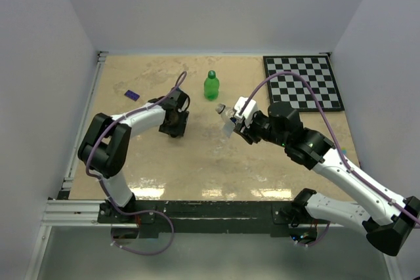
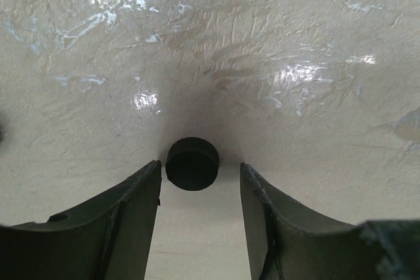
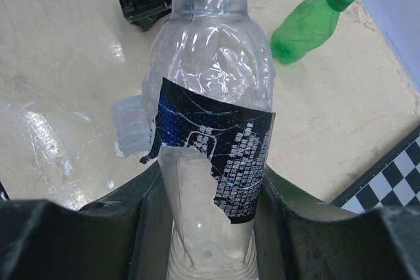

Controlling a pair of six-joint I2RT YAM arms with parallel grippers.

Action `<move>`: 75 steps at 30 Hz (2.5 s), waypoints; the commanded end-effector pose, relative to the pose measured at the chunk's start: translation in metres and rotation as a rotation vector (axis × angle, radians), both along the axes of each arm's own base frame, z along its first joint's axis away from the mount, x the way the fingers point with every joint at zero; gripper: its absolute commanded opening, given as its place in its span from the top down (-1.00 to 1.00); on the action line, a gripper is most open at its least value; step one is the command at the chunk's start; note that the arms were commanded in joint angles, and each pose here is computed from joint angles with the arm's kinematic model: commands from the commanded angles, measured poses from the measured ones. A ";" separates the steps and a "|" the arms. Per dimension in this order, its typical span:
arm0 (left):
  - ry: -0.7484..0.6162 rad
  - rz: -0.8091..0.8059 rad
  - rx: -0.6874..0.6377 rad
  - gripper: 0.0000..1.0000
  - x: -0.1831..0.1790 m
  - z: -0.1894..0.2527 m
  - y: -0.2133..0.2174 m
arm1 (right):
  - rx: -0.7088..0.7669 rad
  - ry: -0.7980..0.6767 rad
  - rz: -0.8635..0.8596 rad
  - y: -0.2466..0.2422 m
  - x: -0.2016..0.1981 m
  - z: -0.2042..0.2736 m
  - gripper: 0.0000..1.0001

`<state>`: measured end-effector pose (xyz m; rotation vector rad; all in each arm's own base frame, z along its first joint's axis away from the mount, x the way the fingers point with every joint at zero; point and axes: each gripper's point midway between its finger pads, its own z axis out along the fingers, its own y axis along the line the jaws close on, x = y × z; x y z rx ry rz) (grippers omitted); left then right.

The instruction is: Screw on the bottle caps

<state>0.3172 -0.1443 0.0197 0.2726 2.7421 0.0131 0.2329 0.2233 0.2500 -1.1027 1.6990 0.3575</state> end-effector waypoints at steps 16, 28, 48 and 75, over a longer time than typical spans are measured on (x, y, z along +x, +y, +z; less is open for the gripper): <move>-0.031 -0.029 -0.035 0.43 0.018 0.021 -0.002 | -0.013 -0.049 -0.011 -0.002 0.007 0.012 0.55; -0.269 -0.444 -0.515 1.00 0.013 0.136 -0.062 | -0.011 -0.036 0.102 0.011 -0.004 0.020 0.56; -0.514 -1.154 -1.118 1.00 -0.104 0.317 -0.116 | -0.067 0.101 0.284 0.026 -0.032 0.017 0.66; -0.447 -1.101 -1.069 1.00 -0.104 0.314 -0.126 | -0.057 0.093 0.299 0.030 -0.033 0.026 0.73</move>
